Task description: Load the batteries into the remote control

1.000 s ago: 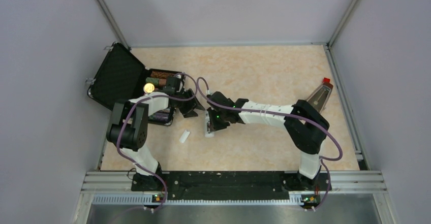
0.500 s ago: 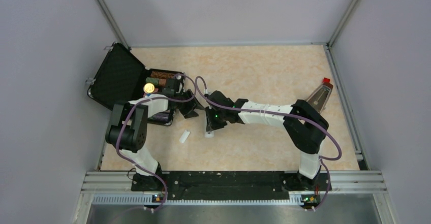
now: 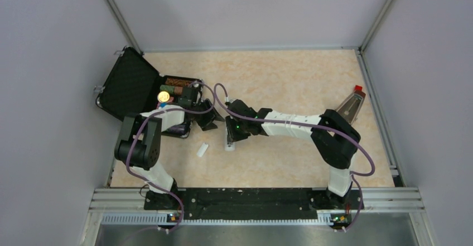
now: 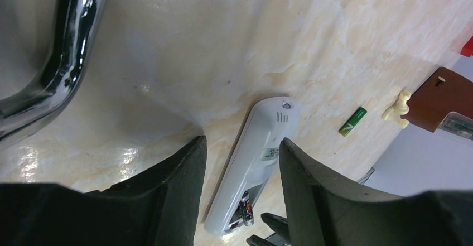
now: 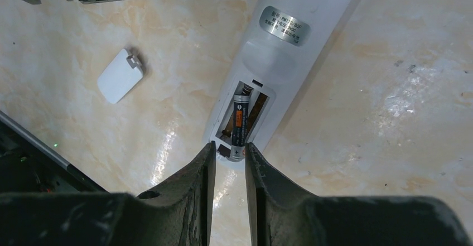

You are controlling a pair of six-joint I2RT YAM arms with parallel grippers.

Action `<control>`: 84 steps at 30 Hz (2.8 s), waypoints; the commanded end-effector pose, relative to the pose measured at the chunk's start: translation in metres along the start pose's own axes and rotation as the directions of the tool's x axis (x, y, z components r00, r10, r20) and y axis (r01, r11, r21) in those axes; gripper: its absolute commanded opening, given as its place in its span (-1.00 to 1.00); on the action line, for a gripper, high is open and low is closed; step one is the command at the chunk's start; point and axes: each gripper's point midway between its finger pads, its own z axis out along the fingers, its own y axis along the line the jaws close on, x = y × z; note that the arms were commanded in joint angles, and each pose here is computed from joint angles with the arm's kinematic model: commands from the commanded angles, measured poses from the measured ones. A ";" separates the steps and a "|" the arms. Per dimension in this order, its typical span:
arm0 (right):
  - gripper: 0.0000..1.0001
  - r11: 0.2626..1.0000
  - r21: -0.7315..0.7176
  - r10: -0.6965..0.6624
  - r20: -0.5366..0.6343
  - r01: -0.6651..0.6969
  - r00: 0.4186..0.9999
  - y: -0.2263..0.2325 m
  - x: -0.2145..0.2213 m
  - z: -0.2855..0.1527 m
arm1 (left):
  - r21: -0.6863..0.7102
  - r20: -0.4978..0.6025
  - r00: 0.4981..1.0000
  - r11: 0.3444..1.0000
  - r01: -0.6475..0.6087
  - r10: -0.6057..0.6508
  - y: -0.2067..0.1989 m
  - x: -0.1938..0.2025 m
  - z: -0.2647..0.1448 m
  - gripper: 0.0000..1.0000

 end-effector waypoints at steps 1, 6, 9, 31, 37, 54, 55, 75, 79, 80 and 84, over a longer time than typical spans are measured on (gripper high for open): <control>-0.48 1.000 0.002 -0.029 0.047 0.029 0.998 0.010 -0.018 -0.001 | -0.060 0.017 1.000 0.998 0.002 -0.001 0.014 0.004 -0.004 0.13; -0.44 0.999 -0.018 -0.027 0.019 0.028 0.999 0.013 -0.013 0.004 | -0.051 0.021 1.000 0.999 0.008 -0.007 0.011 0.004 -0.007 0.14; -0.44 0.999 -0.033 -0.024 0.006 0.024 1.000 0.016 -0.011 0.005 | -0.048 0.021 1.000 0.999 0.012 -0.010 0.011 0.004 -0.007 0.13; -0.44 0.990 -0.143 0.018 0.025 -0.014 1.000 0.033 -0.020 0.003 | -0.019 0.023 1.000 1.000 0.011 -0.011 0.006 0.007 -0.012 0.14; -0.44 0.995 -0.105 0.008 0.091 0.002 0.996 0.023 -0.035 -0.016 | -0.002 0.038 0.999 1.000 0.001 -0.001 -0.002 0.004 -0.018 0.14; -0.48 0.838 -0.052 -0.423 0.567 0.543 0.707 0.025 -0.020 -0.060 | 0.119 0.064 0.974 0.967 -0.223 0.217 -0.042 -0.015 -0.025 0.16; -0.47 0.824 -0.047 -0.425 0.608 0.564 0.671 0.029 -0.020 -0.064 | 0.137 0.058 0.971 0.962 -0.236 0.230 -0.045 -0.015 -0.023 0.16; -0.43 0.687 0.047 -0.609 0.581 0.726 0.539 0.043 -0.015 -0.023 | 0.155 -0.001 0.952 0.940 -0.302 0.306 -0.046 -0.018 0.002 0.16; -0.45 0.665 0.042 -0.638 0.550 0.746 0.538 0.043 -0.011 -0.015 | 0.135 -0.016 0.950 0.942 -0.307 0.312 -0.039 -0.016 0.004 0.16; -0.45 0.662 0.041 -0.642 0.546 0.749 0.538 0.042 -0.010 -0.014 | 0.133 -0.018 0.950 0.942 -0.307 0.312 -0.037 -0.015 0.005 0.16; -0.46 0.649 0.042 -0.667 0.511 0.760 0.542 0.039 -0.006 -0.007 | 0.132 -0.027 0.952 0.945 -0.299 0.305 -0.035 -0.013 0.007 0.16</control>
